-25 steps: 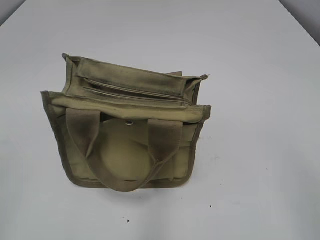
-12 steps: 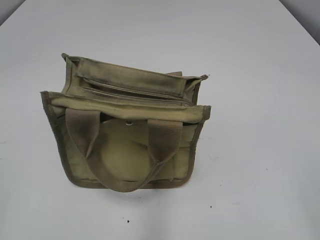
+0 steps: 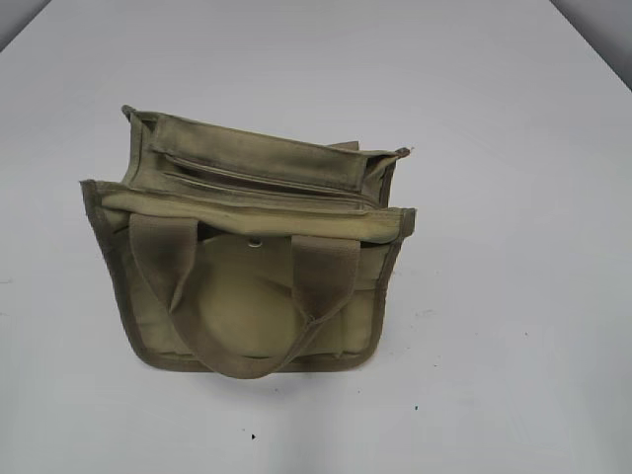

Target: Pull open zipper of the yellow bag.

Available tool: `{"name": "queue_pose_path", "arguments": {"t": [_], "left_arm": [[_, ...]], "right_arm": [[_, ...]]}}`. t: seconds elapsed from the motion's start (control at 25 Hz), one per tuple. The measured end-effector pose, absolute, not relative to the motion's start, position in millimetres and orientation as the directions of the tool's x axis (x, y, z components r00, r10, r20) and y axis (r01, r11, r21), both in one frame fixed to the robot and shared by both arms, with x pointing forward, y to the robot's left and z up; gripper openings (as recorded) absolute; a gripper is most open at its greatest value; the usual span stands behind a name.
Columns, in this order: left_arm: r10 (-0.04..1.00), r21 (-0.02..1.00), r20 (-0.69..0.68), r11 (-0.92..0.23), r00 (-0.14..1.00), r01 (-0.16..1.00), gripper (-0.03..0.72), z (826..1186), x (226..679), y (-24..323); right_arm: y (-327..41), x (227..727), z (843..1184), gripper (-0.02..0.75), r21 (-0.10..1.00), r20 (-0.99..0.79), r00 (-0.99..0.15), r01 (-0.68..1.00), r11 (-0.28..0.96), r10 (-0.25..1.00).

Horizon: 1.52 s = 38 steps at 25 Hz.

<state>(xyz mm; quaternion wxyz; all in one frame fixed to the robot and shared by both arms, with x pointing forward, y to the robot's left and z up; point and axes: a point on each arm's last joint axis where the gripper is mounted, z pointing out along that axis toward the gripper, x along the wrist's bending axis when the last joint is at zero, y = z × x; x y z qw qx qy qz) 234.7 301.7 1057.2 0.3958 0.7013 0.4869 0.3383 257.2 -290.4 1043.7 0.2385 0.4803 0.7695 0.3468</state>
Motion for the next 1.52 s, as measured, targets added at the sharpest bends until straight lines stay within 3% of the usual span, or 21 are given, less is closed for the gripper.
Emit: {"name": "queue_pose_path", "arguments": {"t": [0.32,0.44,0.64,0.76,1.52], "left_arm": [[0.951,0.885,0.089,-0.213,0.297,0.415,0.422,1057,235,302],[0.959,0.885,0.089,-0.2,0.269,0.421,0.422,1057,235,302],[0.988,0.885,0.089,-0.136,0.125,0.446,0.422,1057,234,301],[0.992,0.885,0.09,-0.122,0.091,0.45,0.422,1057,234,301],[0.992,0.895,0.091,-0.12,0.087,0.43,0.42,1057,231,301]], "right_arm": [[-291,257,1044,0.411,0.768,-0.029,-0.404,0.576,0.279,0.914],[-293,255,1044,0.411,0.781,-0.024,-0.312,0.588,0.213,0.95],[-297,242,1045,0.411,0.836,-0.029,-0.133,0.54,0.097,0.991],[-298,234,1045,0.411,0.866,-0.028,-0.082,0.496,0.065,0.996],[-297,233,1045,0.414,0.869,-0.018,-0.069,0.492,0.05,0.997]]}}
